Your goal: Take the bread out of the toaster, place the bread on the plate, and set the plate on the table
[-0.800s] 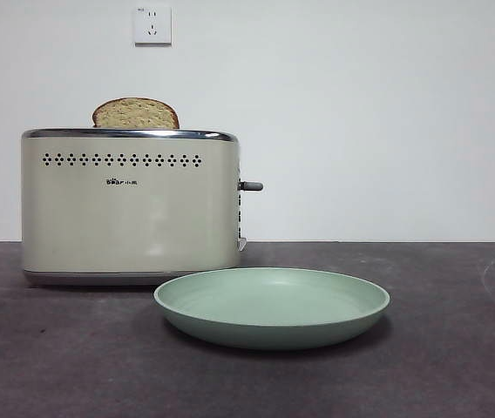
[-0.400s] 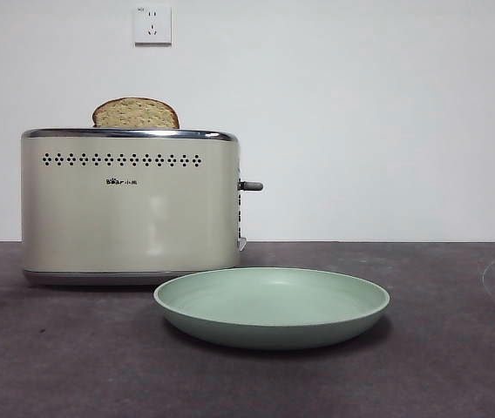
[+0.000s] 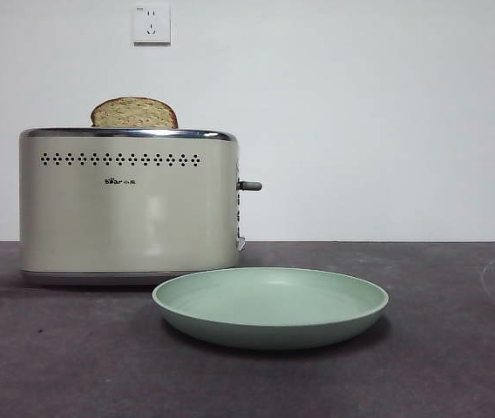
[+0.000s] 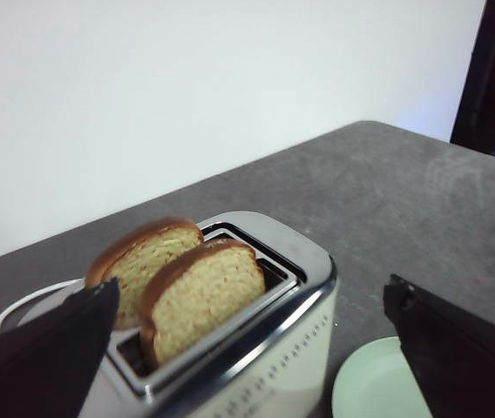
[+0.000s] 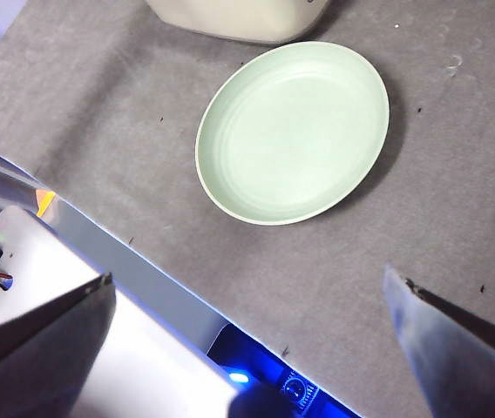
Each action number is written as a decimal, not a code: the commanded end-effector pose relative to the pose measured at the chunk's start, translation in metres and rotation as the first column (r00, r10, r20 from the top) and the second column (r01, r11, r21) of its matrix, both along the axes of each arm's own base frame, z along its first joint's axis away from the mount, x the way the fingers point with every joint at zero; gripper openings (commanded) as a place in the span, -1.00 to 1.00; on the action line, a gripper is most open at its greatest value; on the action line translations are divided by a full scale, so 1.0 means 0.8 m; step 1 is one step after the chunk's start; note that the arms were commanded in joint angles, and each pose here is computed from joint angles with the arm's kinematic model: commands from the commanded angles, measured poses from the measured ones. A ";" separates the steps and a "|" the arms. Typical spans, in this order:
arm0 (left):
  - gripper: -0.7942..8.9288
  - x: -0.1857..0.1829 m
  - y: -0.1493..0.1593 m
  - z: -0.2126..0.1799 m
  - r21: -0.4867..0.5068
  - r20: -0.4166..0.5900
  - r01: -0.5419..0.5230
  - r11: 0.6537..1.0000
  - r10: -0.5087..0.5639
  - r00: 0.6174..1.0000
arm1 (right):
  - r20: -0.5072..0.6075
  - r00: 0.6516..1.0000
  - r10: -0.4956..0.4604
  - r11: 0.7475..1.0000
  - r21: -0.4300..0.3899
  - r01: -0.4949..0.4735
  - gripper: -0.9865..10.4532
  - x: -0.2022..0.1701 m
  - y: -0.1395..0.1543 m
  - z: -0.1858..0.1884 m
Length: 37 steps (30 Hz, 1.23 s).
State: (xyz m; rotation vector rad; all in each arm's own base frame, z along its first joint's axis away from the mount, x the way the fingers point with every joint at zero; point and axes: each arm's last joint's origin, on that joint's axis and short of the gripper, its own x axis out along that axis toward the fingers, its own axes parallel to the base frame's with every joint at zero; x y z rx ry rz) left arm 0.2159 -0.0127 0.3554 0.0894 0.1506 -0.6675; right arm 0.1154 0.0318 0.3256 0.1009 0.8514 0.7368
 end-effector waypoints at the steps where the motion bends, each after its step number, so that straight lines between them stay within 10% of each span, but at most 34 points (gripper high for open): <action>1: 0.34 0.034 -0.006 -0.005 0.033 0.004 0.029 0.999 -0.029 1.000 | 0.008 1.000 0.003 1.000 0.000 -0.003 0.16 0.000 0.000 0.001; 23: 0.29 0.160 -0.053 -0.088 0.198 -0.144 0.046 0.979 -0.017 0.989 | 0.004 1.000 -0.002 1.000 0.002 0.002 0.16 0.000 0.000 0.001; 31: -0.74 0.161 -0.059 -0.092 0.206 -0.156 0.045 0.977 -0.013 0.988 | 0.002 1.000 -0.003 1.000 0.002 0.003 0.16 0.000 0.000 0.001; 37: -0.85 0.161 -0.060 -0.091 0.203 -0.152 0.045 0.978 -0.014 0.988 | 0.001 1.000 -0.003 1.000 0.003 0.003 0.16 0.000 0.000 0.001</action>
